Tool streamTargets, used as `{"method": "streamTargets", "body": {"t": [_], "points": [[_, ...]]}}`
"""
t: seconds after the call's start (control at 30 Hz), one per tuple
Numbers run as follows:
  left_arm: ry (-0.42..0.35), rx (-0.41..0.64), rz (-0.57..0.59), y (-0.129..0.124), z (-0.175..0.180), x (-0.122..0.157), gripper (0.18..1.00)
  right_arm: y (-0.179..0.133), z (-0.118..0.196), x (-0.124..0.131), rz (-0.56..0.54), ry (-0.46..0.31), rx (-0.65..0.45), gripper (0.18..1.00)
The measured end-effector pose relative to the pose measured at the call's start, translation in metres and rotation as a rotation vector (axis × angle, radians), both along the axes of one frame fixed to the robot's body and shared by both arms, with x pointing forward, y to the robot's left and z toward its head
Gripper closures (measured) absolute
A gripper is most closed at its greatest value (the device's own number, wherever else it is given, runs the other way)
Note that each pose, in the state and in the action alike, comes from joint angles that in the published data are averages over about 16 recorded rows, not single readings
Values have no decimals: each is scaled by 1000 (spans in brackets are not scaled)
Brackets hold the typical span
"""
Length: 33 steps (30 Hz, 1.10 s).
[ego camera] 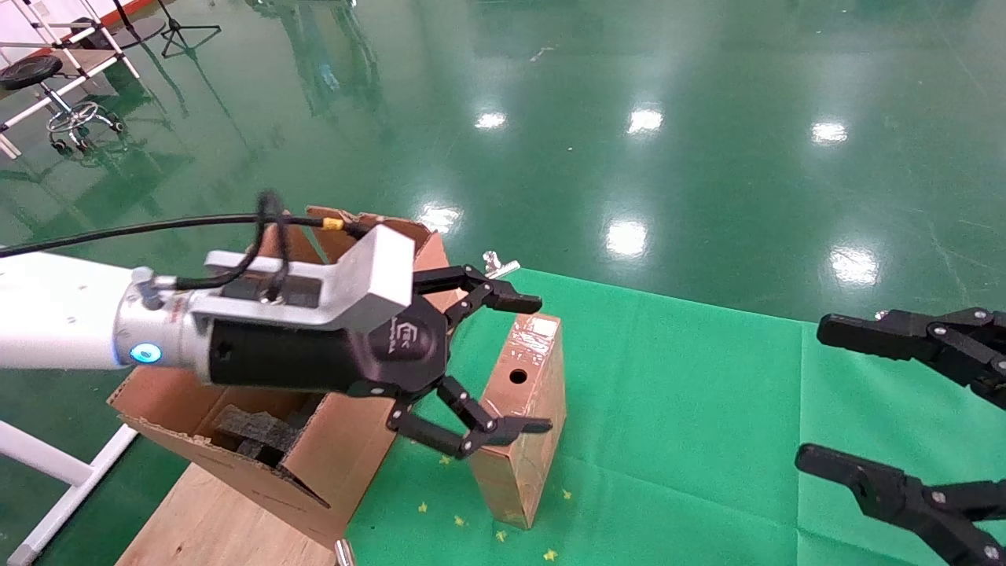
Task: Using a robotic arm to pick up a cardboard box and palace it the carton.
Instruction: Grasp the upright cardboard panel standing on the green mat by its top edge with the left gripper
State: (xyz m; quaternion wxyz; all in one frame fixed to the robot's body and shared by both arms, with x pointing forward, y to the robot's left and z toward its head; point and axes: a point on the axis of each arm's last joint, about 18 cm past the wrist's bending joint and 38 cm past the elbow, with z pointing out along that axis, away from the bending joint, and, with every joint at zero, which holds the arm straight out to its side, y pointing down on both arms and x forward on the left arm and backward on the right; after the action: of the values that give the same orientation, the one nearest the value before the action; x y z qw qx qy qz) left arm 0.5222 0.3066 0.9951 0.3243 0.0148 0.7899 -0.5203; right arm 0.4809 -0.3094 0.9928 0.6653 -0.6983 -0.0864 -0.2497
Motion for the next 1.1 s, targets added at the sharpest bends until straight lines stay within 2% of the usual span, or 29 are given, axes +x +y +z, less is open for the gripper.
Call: {"method": "streamTargets", "body": {"t": [0.3, 0.57, 0.73, 1.1], "points": [[96, 40, 174, -13, 25, 29, 184, 0, 0, 0, 0, 0, 0, 577], [240, 80, 303, -36, 43, 41, 184, 0, 0, 0, 0, 0, 0, 773], [339, 109, 400, -50, 46, 48, 184, 0, 0, 0, 0, 0, 0, 865], [497, 128, 671, -72, 44, 64, 184, 0, 0, 0, 0, 0, 0, 966]]}}
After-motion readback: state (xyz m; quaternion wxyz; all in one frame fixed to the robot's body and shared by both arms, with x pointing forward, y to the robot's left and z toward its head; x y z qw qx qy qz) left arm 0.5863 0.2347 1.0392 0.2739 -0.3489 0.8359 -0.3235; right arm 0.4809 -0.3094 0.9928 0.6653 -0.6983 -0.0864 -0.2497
